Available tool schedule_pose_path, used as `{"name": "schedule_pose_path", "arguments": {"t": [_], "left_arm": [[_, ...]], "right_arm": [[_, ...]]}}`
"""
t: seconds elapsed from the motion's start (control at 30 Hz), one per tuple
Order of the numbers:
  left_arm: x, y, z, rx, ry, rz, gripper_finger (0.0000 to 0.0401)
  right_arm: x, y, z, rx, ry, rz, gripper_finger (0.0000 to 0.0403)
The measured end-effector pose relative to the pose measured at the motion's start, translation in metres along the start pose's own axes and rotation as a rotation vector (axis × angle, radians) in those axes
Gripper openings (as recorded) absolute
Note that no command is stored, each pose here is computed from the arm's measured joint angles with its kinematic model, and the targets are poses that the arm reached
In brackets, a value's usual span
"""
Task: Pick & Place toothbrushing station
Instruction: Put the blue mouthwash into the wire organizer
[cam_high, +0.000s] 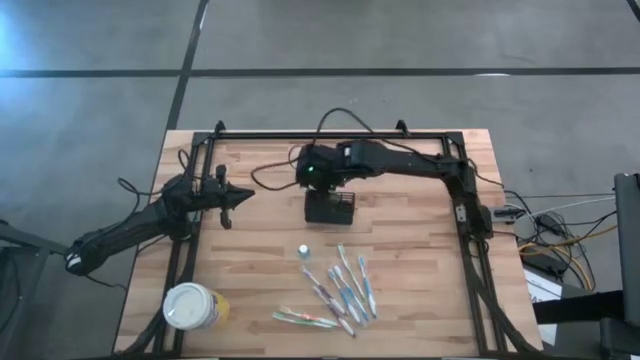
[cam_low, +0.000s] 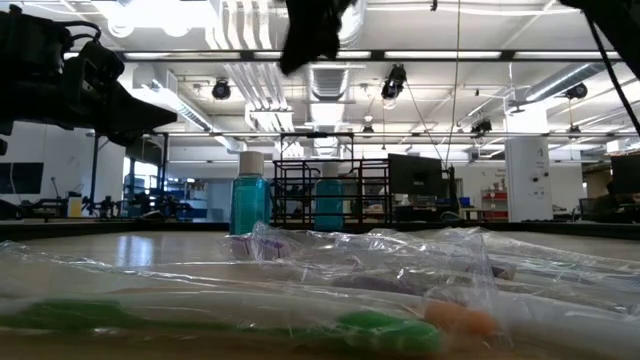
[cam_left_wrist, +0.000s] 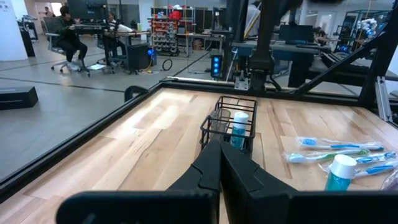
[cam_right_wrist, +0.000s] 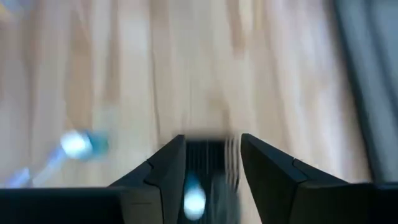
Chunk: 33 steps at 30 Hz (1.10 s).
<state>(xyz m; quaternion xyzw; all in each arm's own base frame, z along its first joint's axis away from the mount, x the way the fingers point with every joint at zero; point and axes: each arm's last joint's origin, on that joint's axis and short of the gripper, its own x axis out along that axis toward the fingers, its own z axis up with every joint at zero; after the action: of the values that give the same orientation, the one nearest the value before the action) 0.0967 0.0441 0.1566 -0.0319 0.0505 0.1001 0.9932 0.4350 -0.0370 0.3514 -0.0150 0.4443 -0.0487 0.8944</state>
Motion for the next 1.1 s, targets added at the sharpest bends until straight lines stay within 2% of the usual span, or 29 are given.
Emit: {"name": "schedule_pose_path", "arguments": {"t": [0.1,0.2,0.33,0.47,0.63,0.77,0.87,1.1], "left_arm": [[0.000,0.000,0.000,0.000,0.001,0.000,0.0005],[0.000,0.000,0.000,-0.002,0.005,0.000,0.0005],[0.001,0.000,-0.001,-0.004,0.012,0.000,0.0005],[0.001,0.000,-0.001,-0.005,0.017,0.000,0.0005],[0.001,0.000,-0.002,-0.006,0.020,0.000,0.0005],[0.001,0.000,-0.002,-0.017,0.021,0.000,0.0005],[0.001,0.000,-0.002,-0.037,0.024,-0.001,0.0005],[0.002,0.000,-0.003,-0.042,0.030,-0.002,0.0005]], "right_arm": [[-0.030,0.004,0.010,-0.068,-0.190,0.001,0.0135],[-0.056,0.004,0.009,-0.104,-0.310,0.000,0.0121],[-0.086,0.001,-0.006,-0.110,-0.457,0.014,0.0094],[-0.105,0.002,-0.035,-0.112,-0.612,0.023,0.0063],[-0.099,0.004,-0.085,-0.093,-0.759,0.017,0.0032],[-0.085,0.008,-0.125,-0.067,-0.899,0.068,0.0015],[-0.069,0.011,-0.157,-0.043,-0.914,0.084,0.0009],[-0.054,0.010,-0.222,0.037,-1.021,0.087,0.0008]]}}
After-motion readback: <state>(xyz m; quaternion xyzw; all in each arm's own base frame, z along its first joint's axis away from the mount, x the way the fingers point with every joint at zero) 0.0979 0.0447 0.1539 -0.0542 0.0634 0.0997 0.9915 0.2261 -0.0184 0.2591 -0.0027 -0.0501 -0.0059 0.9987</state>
